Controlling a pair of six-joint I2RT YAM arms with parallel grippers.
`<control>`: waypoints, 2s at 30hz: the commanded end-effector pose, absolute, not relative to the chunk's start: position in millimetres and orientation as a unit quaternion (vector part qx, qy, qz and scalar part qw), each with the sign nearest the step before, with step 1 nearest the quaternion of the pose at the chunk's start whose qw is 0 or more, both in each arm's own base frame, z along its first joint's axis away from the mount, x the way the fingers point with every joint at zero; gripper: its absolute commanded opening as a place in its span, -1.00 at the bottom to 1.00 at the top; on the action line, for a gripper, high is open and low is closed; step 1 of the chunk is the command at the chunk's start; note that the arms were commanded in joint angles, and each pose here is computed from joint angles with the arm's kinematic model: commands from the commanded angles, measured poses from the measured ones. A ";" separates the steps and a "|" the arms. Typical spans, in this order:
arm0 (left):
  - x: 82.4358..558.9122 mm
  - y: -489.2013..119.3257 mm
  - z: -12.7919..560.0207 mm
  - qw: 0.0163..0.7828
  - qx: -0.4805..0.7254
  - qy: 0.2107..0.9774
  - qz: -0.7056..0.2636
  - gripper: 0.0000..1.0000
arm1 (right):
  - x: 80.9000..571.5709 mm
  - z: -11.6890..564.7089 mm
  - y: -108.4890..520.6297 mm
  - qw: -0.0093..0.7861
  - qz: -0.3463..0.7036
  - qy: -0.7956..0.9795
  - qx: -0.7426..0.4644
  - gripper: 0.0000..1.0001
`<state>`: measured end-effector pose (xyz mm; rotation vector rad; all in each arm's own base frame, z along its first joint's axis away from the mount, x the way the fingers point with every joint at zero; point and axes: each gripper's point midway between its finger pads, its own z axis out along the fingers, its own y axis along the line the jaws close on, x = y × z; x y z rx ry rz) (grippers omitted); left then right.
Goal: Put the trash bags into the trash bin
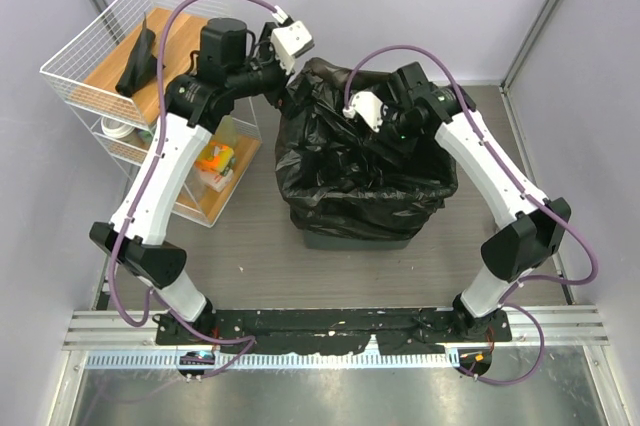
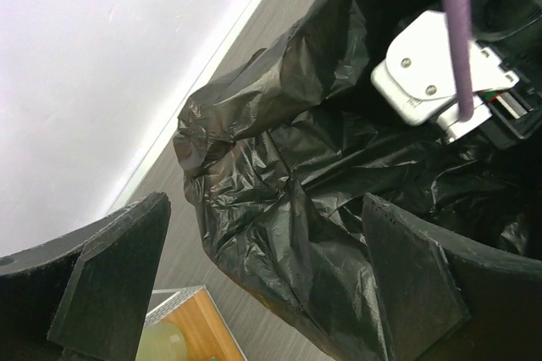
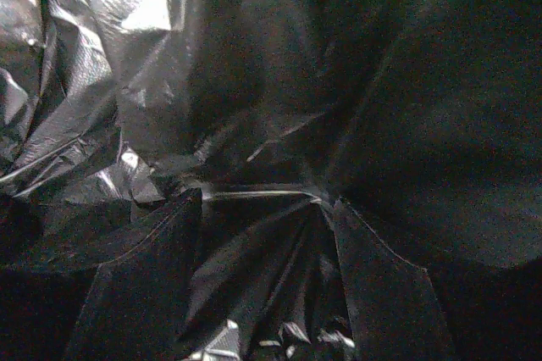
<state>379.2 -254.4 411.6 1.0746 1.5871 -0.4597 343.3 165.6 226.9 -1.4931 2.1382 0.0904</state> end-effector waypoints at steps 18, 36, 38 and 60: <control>477.8 -283.7 435.1 0.644 0.370 0.658 -0.125 0.96 | 331.7 351.6 184.6 0.435 0.073 0.736 -0.514 0.41; 464.5 -273.5 453.6 0.655 0.357 0.655 -0.121 0.99 | 319.0 390.8 176.8 0.498 0.069 0.721 -0.477 0.41; 457.4 -268.9 469.0 0.667 0.350 0.646 -0.121 0.99 | 321.5 401.0 174.0 0.516 0.061 0.719 -0.461 0.42; 382.9 -136.6 488.3 0.681 0.160 0.711 -0.079 0.99 | 349.4 464.3 25.2 0.655 -0.067 0.745 -0.105 0.87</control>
